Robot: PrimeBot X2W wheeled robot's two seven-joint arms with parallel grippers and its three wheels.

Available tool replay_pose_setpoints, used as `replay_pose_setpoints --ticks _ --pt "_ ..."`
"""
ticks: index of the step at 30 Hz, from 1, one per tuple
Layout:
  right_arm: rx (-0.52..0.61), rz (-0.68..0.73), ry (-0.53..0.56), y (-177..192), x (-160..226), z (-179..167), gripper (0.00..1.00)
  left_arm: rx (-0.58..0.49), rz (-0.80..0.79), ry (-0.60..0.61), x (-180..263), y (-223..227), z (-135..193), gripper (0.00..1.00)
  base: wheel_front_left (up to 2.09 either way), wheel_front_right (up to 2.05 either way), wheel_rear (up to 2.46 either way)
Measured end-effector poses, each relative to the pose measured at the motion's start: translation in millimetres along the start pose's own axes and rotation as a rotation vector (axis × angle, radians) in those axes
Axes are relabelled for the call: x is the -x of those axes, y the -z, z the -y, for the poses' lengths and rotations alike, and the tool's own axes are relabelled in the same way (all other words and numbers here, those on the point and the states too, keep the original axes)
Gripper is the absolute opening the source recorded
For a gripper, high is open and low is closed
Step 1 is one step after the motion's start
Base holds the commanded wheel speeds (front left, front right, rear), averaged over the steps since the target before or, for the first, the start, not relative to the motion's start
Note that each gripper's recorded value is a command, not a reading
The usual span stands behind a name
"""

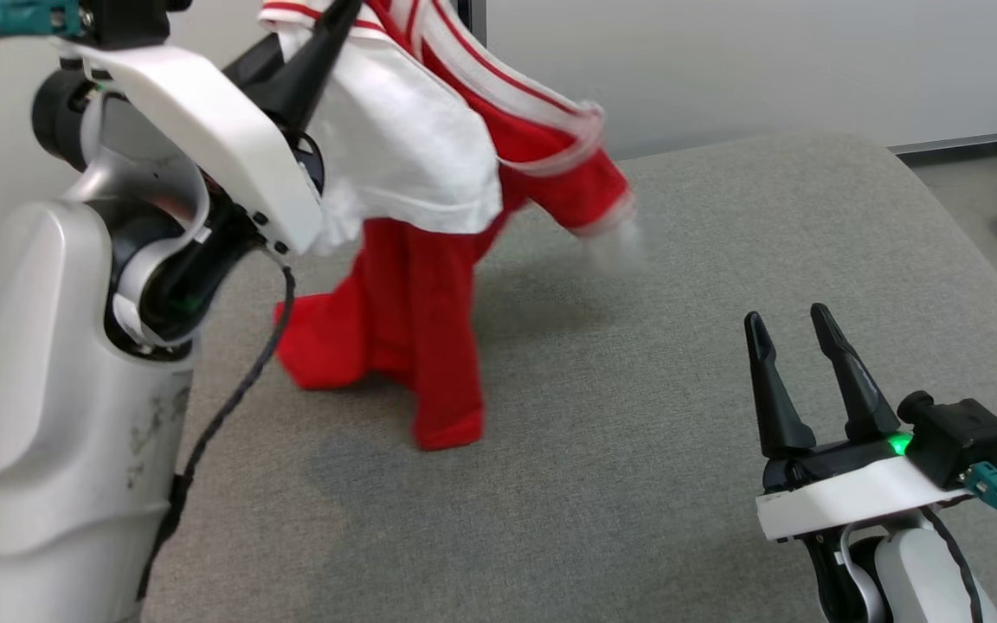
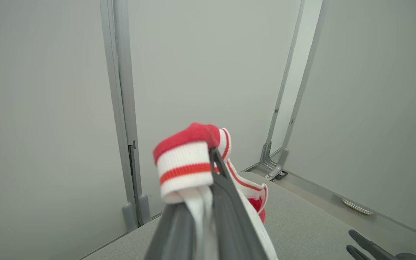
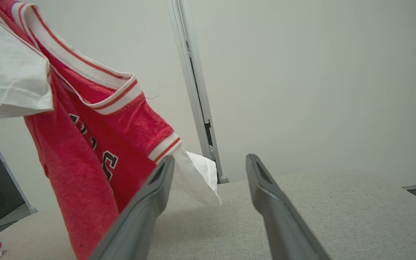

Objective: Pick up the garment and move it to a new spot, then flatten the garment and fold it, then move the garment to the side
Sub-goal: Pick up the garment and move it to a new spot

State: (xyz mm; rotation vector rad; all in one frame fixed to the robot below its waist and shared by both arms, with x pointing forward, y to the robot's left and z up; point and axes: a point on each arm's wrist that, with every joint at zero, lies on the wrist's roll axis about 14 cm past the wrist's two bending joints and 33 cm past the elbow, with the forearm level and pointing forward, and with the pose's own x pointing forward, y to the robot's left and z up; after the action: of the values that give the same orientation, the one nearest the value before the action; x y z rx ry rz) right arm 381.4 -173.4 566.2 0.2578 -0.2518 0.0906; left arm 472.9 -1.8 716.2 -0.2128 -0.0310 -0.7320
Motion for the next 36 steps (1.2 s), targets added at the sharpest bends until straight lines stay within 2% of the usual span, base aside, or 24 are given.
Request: replay_pose_setpoints --ticks 5,8,14,15,17,21,25,26,27,28,36 --pt "0.002 0.002 0.006 1 -3 3 1.00 0.127 -0.054 -0.037 14 42 -8 0.00 0.00 0.00 0.00" --pt "0.001 -0.007 -0.002 4 -5 0 1.00 0.229 -0.123 -0.119 31 88 -28 0.00 0.00 0.00 0.00" --pt "-0.002 -0.031 -0.009 13 -7 -2 1.00 0.349 -0.262 -0.317 78 189 -63 0.00 0.00 0.00 0.00" --pt "-0.002 -0.031 -0.009 13 -7 -2 1.00 0.349 -0.262 -0.317 78 189 -63 0.00 0.00 0.00 0.00" --pt "-0.001 -0.036 -0.009 15 -7 -2 1.00 0.368 -0.307 -0.368 94 220 -68 0.00 0.00 0.00 0.00" --pt "0.006 -0.046 -0.012 17 -7 0 1.00 0.289 -0.333 -0.466 118 250 -90 0.00 0.00 0.00 0.00" --pt "0.012 -0.051 -0.019 18 -6 -1 1.00 0.266 -0.350 -0.515 134 269 -98 0.00 0.00 0.00 0.00" --pt "0.013 -0.052 -0.021 18 -6 -1 1.00 0.271 -0.353 -0.517 136 272 -97 0.32 0.00 0.00 0.00" --pt "0.014 -0.053 -0.022 18 -6 -1 1.00 0.273 -0.357 -0.515 136 275 -96 0.85 0.00 0.00 0.00" --pt "0.016 -0.054 -0.024 18 -6 -1 1.00 0.272 -0.351 -0.509 135 275 -95 1.00 0.00 0.00 0.00" --pt "0.012 -0.062 -0.043 21 -6 -7 1.00 0.186 -0.251 -0.503 127 247 -107 1.00 0.00 0.00 0.00"
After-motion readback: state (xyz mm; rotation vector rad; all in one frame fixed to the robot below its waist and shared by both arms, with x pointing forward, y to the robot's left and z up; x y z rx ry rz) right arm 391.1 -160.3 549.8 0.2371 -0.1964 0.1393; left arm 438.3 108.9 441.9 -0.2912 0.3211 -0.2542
